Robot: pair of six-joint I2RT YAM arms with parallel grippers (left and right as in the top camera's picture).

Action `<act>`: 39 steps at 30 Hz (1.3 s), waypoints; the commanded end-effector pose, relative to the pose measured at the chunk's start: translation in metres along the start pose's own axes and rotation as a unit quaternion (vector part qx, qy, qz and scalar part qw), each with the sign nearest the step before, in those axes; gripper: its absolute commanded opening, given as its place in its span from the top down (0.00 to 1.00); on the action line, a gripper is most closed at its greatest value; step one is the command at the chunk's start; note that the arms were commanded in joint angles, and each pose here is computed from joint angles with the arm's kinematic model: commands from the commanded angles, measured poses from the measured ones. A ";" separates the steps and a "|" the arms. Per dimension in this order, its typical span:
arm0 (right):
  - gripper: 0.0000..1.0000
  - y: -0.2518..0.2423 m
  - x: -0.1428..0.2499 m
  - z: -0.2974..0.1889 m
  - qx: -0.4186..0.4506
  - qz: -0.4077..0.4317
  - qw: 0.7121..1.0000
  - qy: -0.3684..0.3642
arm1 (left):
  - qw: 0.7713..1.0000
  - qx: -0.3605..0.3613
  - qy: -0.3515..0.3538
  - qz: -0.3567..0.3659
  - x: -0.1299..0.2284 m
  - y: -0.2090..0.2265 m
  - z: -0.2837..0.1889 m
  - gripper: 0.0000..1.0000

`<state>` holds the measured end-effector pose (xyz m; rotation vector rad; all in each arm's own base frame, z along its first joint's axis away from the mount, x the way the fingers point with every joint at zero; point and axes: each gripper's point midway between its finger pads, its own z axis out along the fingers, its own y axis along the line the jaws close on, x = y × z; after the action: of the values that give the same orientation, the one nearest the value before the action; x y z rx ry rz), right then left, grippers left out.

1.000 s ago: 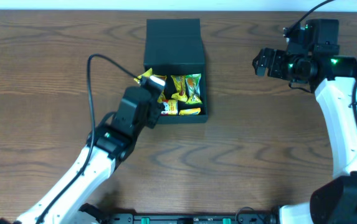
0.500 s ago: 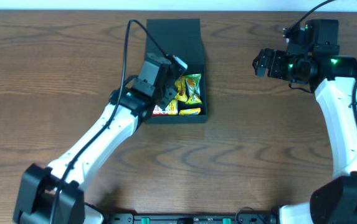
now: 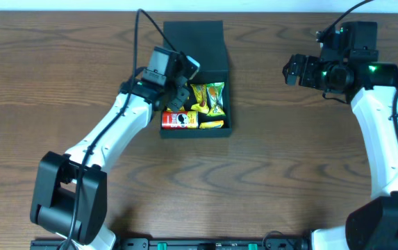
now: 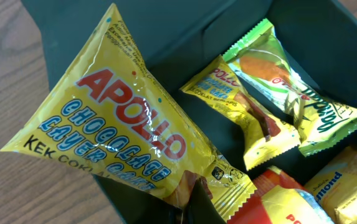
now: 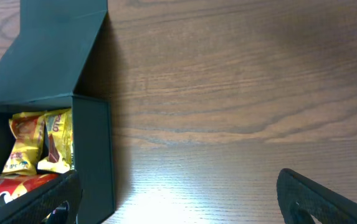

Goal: Pack container
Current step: 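Lower the packet into the box, release, and press it down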

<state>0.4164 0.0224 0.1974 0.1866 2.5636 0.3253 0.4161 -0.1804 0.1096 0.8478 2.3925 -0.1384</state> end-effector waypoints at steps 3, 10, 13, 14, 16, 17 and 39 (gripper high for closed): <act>0.01 0.002 0.002 0.001 0.001 -0.007 1.000 0.002 | 0.999 0.029 -0.014 -0.010 -0.006 0.003 -0.004 0.94; 0.01 0.002 0.002 0.001 0.001 -0.007 1.000 0.002 | 0.999 0.047 -0.010 0.021 -0.003 -0.004 -0.004 0.94; 0.01 0.002 0.002 0.001 0.001 -0.007 1.000 0.004 | 0.998 0.059 -0.020 0.024 -0.007 -0.008 -0.004 0.95; 0.01 0.002 0.002 0.001 0.001 -0.007 1.000 0.003 | 0.998 0.062 -0.022 0.024 -0.008 -0.009 -0.003 0.95; 0.01 0.002 0.002 0.001 0.001 -0.007 1.000 0.003 | 0.998 0.063 -0.020 0.024 -0.008 -0.009 0.000 0.94; 0.01 0.002 0.002 0.001 0.001 -0.007 1.000 0.003 | 0.998 0.063 -0.019 0.024 -0.007 -0.009 0.002 0.94; 0.01 0.002 0.003 0.001 0.001 -0.006 1.000 0.004 | 0.987 0.136 -0.032 0.074 -0.012 -0.032 0.017 0.94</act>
<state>0.4158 0.0219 0.1969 0.1883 2.5667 0.3220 0.4114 -0.2038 0.0894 1.0626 2.3445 -0.3660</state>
